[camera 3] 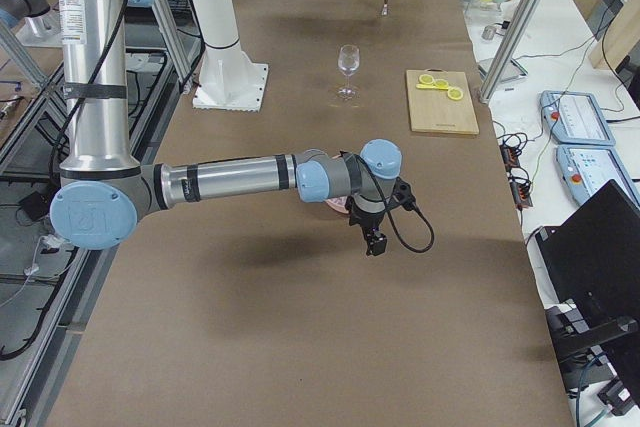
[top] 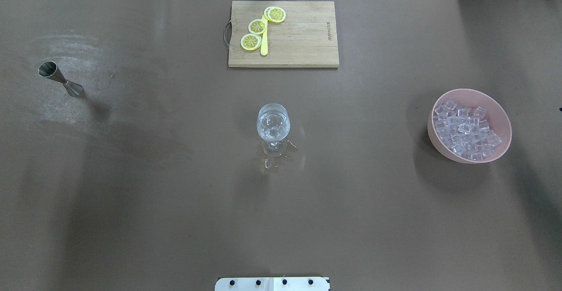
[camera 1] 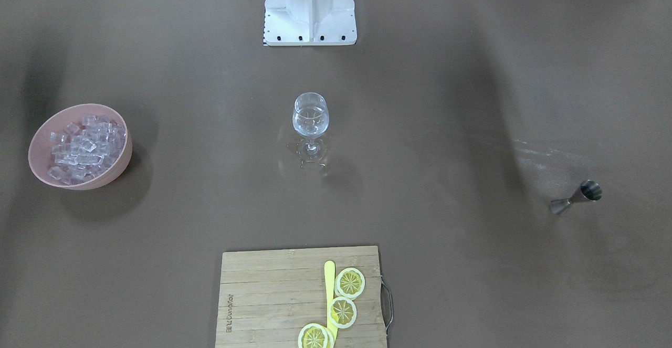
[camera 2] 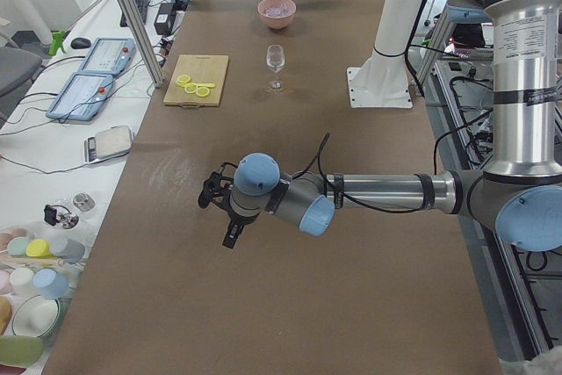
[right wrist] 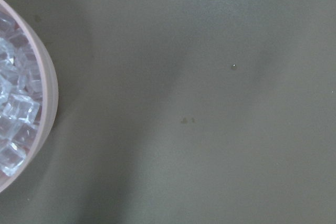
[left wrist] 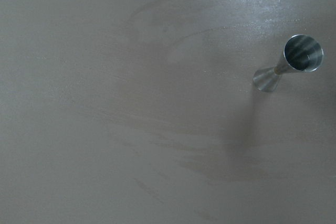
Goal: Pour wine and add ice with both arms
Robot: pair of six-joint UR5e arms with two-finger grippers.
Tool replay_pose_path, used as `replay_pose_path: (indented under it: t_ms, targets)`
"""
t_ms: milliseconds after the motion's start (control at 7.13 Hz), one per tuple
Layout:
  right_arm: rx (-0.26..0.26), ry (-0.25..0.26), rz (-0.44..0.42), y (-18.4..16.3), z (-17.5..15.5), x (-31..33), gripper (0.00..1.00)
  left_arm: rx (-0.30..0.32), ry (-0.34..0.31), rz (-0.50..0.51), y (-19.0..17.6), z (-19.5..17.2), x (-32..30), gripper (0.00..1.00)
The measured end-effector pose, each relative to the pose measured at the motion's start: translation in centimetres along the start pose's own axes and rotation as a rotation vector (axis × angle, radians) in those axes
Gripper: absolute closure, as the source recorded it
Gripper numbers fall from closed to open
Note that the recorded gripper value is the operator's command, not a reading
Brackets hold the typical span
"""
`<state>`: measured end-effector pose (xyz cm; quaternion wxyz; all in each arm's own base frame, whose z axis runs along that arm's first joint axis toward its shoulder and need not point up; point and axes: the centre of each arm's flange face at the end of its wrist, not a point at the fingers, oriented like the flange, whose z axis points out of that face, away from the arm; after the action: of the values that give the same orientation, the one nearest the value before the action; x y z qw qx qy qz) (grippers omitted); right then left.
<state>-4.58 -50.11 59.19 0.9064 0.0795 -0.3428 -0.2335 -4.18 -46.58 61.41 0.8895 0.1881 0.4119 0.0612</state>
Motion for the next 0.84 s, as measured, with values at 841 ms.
replay_pose_path:
  t_ms: [841]
  targets:
    - [0.019,-0.013,0.168,-4.9,-0.3,-4.9,0.0,0.166,-0.006,0.108,-2.0,0.4,2.8,0.02]
